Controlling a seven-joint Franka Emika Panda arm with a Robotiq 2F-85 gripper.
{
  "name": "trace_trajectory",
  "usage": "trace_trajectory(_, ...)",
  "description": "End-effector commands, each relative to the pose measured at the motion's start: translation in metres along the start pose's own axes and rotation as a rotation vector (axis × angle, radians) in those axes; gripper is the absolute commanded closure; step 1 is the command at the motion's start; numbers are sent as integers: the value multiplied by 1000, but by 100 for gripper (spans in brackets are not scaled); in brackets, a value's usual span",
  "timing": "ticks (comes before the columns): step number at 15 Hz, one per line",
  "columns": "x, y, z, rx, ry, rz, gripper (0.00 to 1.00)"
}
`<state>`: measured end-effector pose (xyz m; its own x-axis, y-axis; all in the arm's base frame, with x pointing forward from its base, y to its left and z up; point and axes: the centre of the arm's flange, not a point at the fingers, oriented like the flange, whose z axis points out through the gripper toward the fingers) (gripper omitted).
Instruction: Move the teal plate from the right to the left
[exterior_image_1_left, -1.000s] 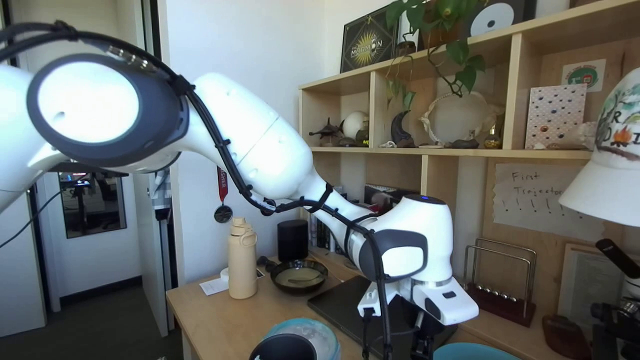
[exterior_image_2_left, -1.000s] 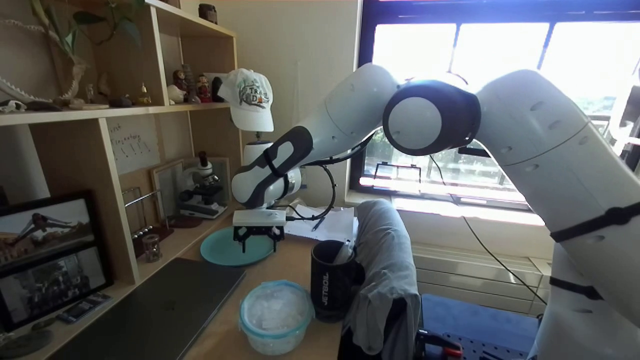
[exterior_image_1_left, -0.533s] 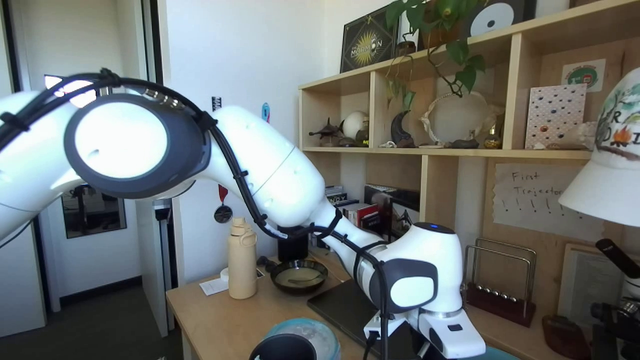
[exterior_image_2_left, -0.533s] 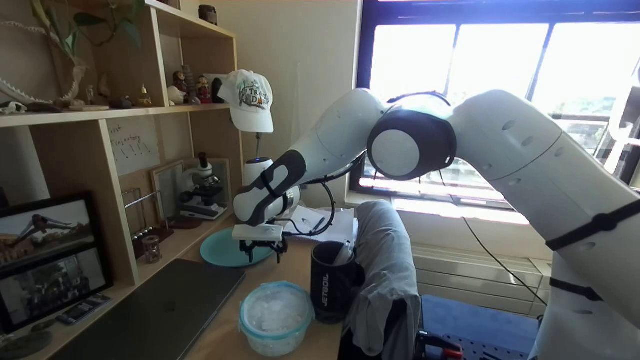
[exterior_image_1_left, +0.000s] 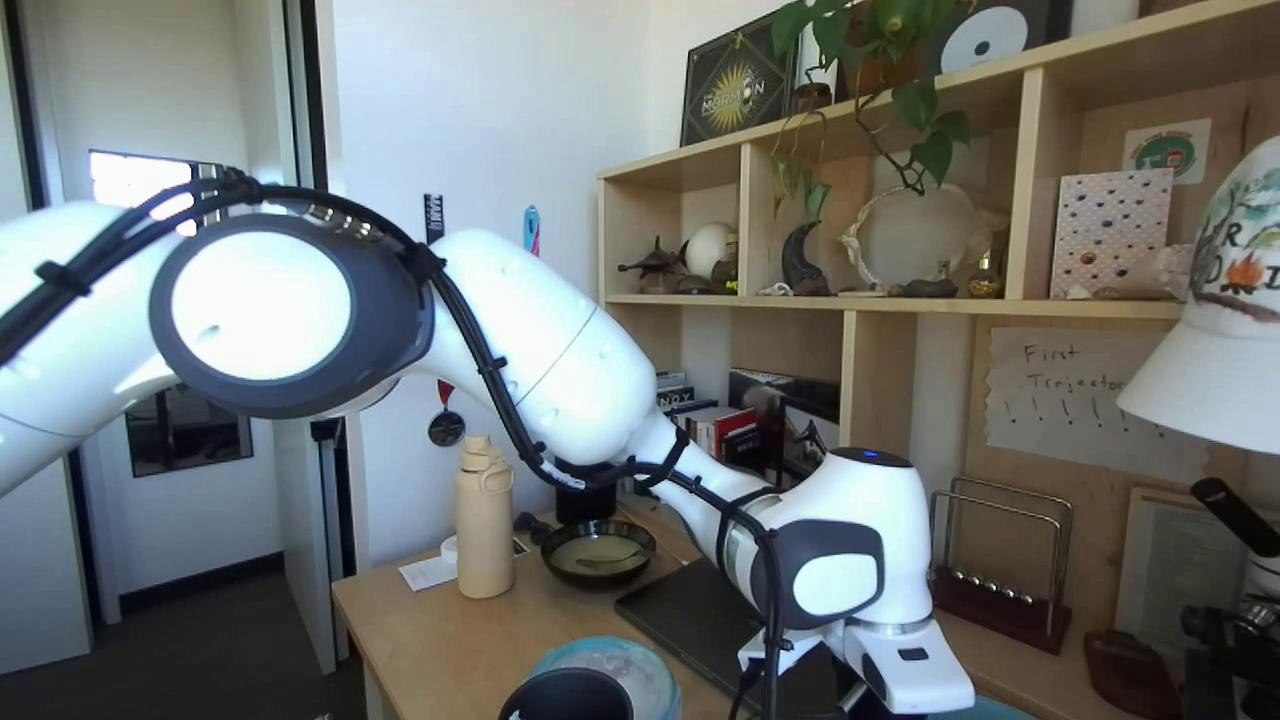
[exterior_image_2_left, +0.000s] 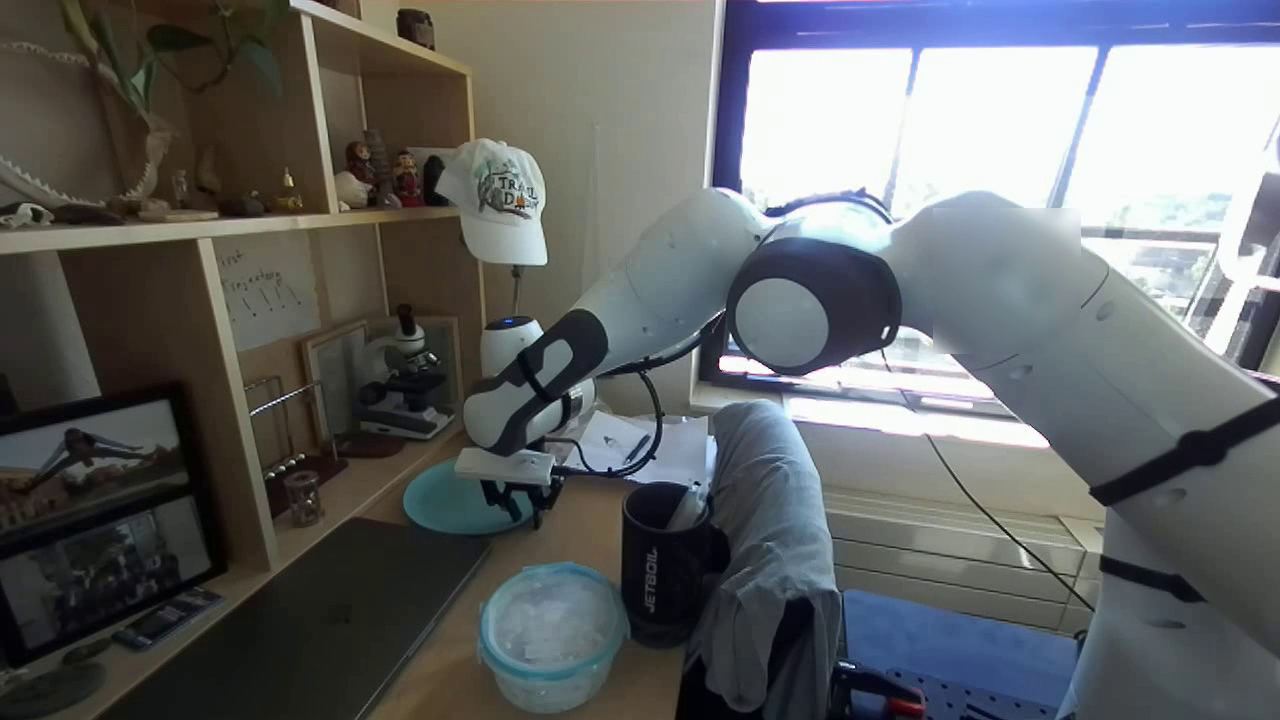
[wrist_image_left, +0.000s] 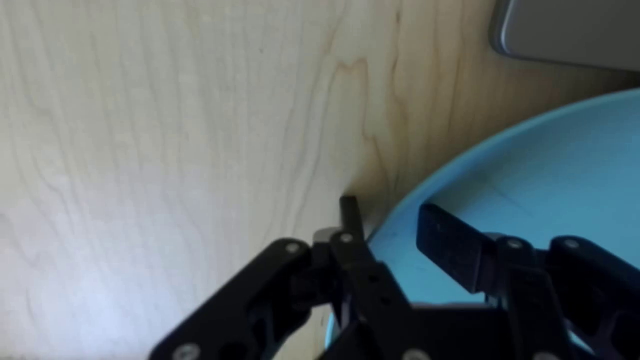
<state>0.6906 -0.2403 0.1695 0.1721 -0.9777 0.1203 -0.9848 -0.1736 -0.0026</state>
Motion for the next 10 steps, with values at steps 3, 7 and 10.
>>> trace_trajectory(3, 1, -3, 2, -22, 23, 54, 98)
trace_trajectory(7, 2, 2, -10, -27, 23, 79, 95)
trace_trajectory(10, 1, 5, -31, -13, 22, 97, 97)
